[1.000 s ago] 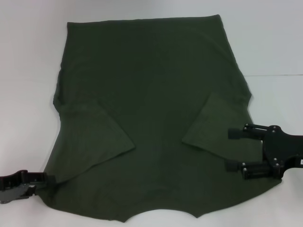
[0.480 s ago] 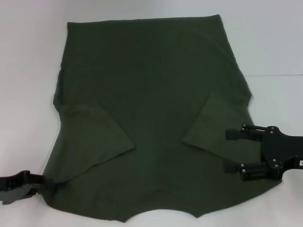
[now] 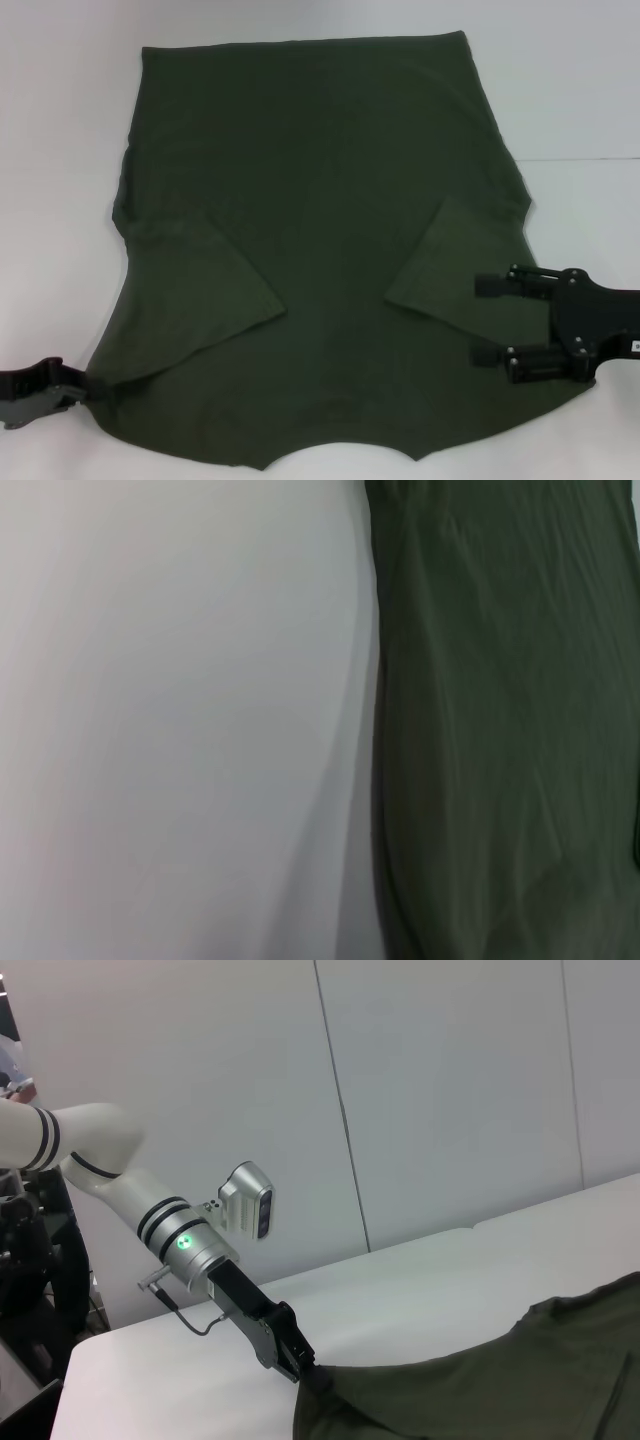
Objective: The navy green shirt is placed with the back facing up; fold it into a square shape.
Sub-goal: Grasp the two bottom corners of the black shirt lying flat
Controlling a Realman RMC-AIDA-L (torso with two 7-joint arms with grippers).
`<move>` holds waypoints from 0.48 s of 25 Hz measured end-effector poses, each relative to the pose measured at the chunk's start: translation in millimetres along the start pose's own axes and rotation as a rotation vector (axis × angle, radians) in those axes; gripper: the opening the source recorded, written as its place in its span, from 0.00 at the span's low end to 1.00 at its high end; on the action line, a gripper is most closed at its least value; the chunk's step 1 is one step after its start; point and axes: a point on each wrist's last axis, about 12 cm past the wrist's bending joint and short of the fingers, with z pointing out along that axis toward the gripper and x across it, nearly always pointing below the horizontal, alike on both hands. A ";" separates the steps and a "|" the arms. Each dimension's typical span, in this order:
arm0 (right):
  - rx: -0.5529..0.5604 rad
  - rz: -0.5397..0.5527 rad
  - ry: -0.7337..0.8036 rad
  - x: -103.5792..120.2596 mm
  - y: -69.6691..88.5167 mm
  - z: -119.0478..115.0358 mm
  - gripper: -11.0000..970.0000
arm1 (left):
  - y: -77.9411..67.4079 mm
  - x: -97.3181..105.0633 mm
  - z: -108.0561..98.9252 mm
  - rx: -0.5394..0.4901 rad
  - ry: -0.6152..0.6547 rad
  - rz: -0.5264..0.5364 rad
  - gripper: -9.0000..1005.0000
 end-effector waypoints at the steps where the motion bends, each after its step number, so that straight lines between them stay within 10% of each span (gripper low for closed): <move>1: 0.002 0.002 -0.001 0.6 0.2 -0.3 0.97 | -0.1 -0.4 0.2 -0.001 -0.002 0.001 0.05; 12: 0.060 0.221 -0.048 -12.9 -11.5 -11.8 0.97 | -0.9 -0.9 1.7 0.005 -0.002 0.010 0.04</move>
